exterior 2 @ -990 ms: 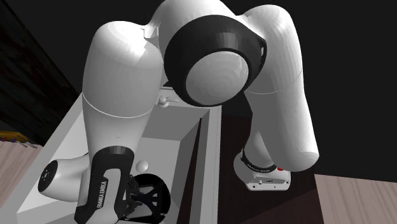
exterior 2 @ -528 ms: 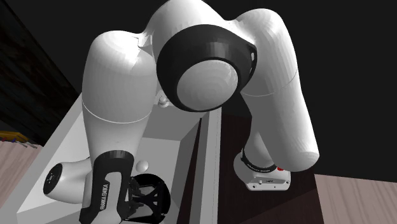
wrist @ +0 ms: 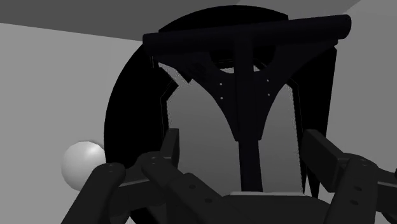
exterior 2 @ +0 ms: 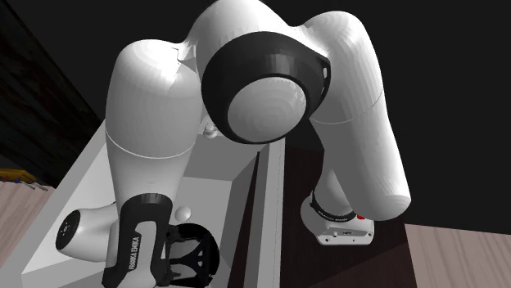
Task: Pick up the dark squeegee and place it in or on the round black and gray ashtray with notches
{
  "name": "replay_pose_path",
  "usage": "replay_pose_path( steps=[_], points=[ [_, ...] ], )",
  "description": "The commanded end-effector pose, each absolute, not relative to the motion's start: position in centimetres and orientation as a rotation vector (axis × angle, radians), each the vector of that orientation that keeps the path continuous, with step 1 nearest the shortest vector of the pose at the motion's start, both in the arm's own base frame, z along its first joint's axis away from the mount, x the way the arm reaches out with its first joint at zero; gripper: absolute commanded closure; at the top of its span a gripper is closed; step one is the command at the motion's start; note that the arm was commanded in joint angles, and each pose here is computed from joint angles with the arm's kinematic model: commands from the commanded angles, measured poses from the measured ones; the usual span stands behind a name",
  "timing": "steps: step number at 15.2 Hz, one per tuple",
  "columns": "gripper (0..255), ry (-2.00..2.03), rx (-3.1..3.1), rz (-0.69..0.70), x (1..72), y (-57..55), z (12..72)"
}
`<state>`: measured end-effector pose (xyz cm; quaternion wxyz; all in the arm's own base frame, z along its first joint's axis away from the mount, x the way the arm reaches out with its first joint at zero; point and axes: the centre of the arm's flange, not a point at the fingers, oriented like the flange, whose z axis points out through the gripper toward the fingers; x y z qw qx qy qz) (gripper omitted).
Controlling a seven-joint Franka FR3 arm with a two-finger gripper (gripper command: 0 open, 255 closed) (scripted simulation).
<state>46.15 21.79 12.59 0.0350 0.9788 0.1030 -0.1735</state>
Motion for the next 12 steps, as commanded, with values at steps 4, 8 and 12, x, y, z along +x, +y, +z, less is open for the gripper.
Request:
replay_pose_path(
  steps=[4,8,12],
  points=[
    [0,0.317,3.008,-0.533,47.5,22.2,16.3],
    [0,0.317,3.008,-0.533,47.8,22.3,17.3],
    [0,0.317,3.008,-0.533,47.8,22.3,17.3]
  ],
)
